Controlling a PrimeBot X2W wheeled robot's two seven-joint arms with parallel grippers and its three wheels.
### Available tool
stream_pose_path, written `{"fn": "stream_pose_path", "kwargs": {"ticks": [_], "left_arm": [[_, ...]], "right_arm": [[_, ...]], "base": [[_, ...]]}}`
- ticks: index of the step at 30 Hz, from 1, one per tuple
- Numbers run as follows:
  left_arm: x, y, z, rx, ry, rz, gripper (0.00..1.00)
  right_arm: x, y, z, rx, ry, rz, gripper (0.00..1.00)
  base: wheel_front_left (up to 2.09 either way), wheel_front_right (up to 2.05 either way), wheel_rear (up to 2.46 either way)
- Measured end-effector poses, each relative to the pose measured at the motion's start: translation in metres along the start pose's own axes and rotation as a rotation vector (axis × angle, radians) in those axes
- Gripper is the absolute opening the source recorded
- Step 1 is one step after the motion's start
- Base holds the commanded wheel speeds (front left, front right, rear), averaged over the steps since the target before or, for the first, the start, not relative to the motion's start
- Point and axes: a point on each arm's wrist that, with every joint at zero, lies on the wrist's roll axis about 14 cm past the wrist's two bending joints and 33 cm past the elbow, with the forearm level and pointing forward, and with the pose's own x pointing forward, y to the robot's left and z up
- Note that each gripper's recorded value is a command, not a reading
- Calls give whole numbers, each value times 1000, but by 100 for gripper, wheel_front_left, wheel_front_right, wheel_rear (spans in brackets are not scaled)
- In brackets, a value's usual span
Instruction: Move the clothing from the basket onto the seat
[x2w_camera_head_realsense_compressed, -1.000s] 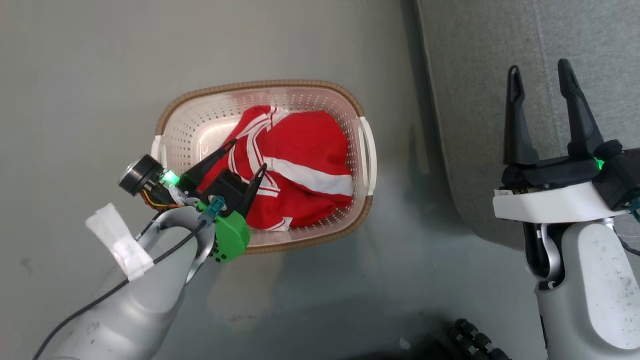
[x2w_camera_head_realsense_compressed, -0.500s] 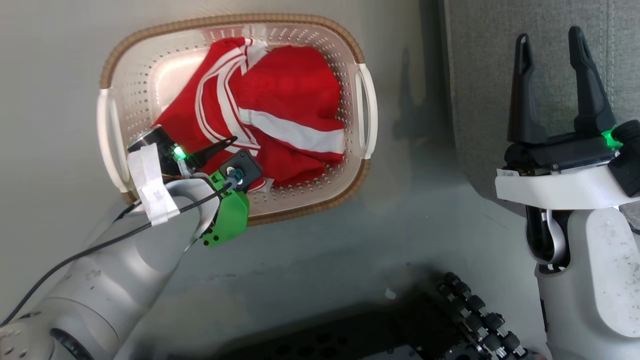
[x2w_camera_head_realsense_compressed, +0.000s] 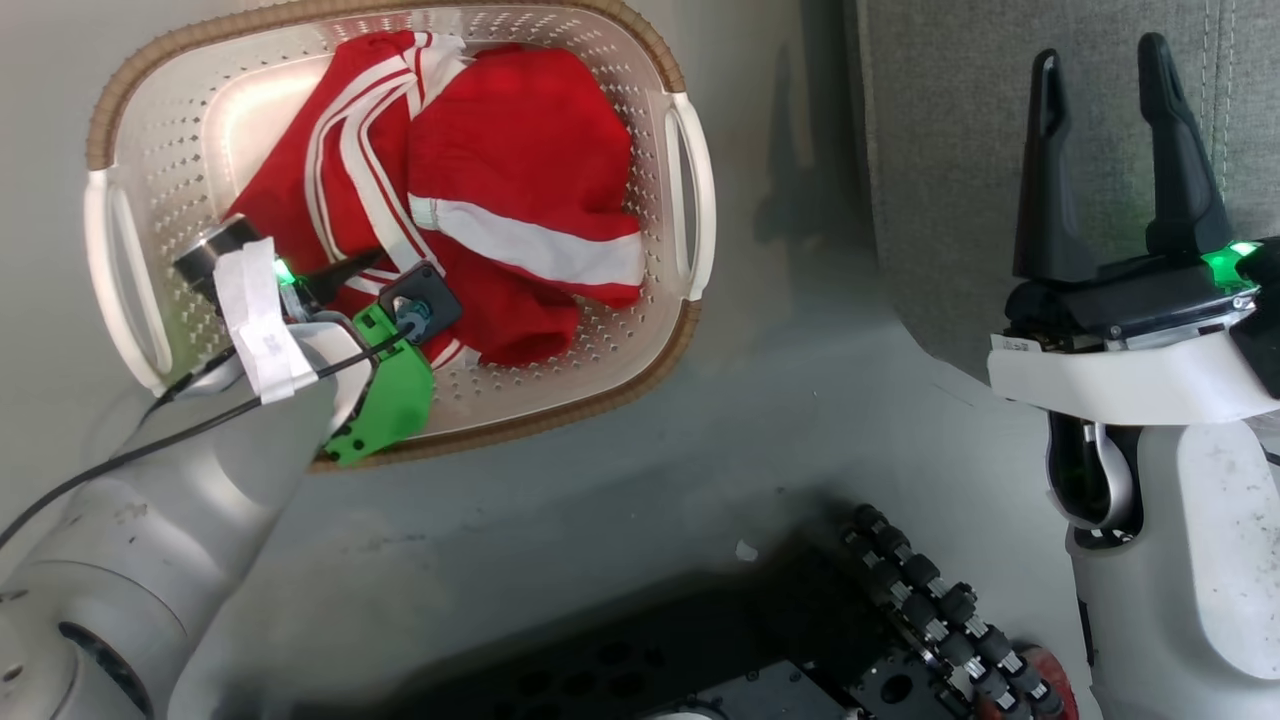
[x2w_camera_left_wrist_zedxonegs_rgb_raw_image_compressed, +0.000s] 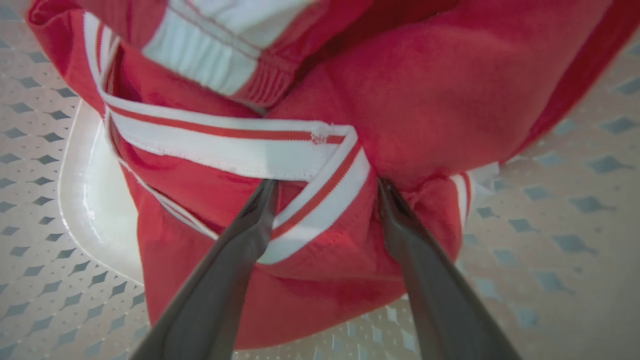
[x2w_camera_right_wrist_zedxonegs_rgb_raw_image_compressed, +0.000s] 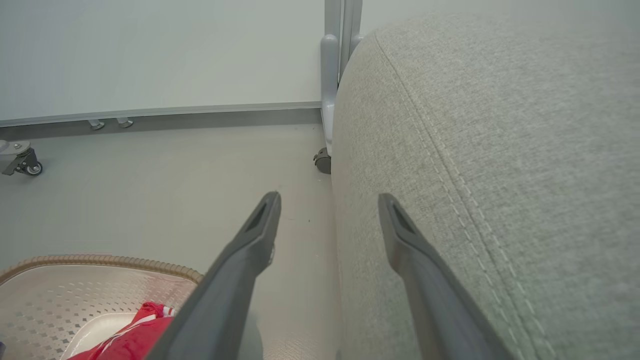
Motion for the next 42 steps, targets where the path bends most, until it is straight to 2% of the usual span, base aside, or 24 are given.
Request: {"fn": "stream_pose_path", "kwargs": {"ticks": [5,9,10,12,13,14,23,28,35,42], "left_arm": [[5,6,-5,36,14,4,100],[10,2,-6,16,25,-5,100],[11,0,-6,9,26,-8,63],[12,-1,-6,4,26,-12,18],[13,-1,-6,4,29,-14,7],[13,-2,-6,4,26,-15,0],[3,5,9,3,-38,12,0],[-16,14,40,-25,-141,78,0],[-53,13,63,-147,-230,196,0],[-107,2,107,-279,-405,308,0]], "right_arm": [[1,-3,5,-15,-15,-4,100],[1,-4,8,-24,-24,-6,100],[1,-4,8,-25,-26,-6,100],[1,-4,9,-29,-29,-6,100],[1,-4,10,-29,-30,-5,100],[1,-4,10,-29,-31,-4,100],[1,-2,19,-30,-50,1,100],[-2,2,35,-23,-82,9,100],[-14,11,60,-2,-122,27,100],[-43,18,82,30,-142,36,100]], "base": [[0,0,0],[0,0,0],[0,0,0],[0,0,0],[0,0,0],[0,0,0],[0,0,0],[0,0,0],[0,0,0],[0,0,0]]}}
